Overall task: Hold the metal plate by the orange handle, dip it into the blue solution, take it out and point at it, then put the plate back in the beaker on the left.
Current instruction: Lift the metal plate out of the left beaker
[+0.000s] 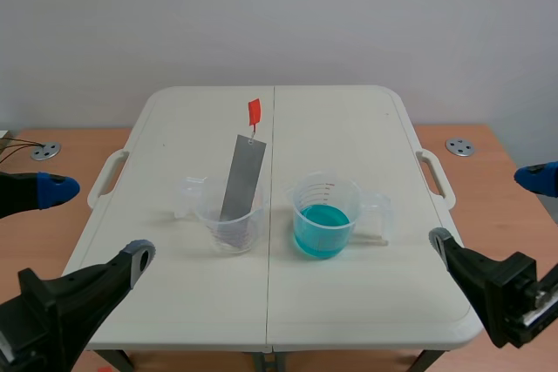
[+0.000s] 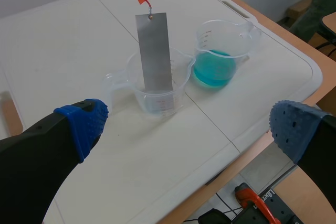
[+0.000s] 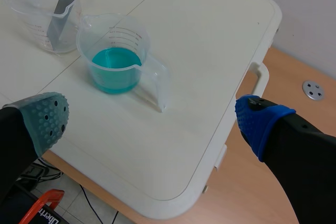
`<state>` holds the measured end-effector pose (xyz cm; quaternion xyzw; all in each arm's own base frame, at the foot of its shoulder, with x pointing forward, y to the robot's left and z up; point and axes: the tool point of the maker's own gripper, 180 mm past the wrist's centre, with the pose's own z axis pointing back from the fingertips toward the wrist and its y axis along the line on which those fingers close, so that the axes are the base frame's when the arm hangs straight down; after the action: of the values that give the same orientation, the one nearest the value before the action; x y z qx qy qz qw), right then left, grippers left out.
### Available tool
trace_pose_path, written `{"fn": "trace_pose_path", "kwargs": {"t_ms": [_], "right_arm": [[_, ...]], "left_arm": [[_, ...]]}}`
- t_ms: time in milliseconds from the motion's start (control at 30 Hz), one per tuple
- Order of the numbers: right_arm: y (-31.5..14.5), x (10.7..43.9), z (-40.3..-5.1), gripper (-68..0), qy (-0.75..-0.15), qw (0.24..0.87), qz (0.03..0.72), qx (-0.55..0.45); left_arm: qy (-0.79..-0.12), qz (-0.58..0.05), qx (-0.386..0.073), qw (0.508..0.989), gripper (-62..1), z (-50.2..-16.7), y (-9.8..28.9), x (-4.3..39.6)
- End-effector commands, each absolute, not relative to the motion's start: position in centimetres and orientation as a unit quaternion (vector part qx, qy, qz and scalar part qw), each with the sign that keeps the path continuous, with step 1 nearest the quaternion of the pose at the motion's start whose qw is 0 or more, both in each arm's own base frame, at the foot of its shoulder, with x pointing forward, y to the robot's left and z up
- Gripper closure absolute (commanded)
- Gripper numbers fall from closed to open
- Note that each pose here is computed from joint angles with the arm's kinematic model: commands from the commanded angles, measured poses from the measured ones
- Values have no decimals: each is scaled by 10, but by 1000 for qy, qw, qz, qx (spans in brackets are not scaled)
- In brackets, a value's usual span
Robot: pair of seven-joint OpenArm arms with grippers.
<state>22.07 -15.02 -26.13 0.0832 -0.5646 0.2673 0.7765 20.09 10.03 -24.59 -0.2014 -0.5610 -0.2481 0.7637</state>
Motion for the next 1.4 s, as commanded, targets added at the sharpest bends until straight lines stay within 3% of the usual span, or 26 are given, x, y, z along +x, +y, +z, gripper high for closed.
{"fn": "trace_pose_path", "kwargs": {"t_ms": [0, 1367], "right_arm": [[-147, 223, -255, -664, -573, 769, 268, 88], [-149, 222, -259, -664, -563, 777, 269, 84]], "left_arm": [[-572, -243, -205, 756, -623, -238, 99, 202], [-571, -243, -205, 756, -623, -238, 99, 202]]}}
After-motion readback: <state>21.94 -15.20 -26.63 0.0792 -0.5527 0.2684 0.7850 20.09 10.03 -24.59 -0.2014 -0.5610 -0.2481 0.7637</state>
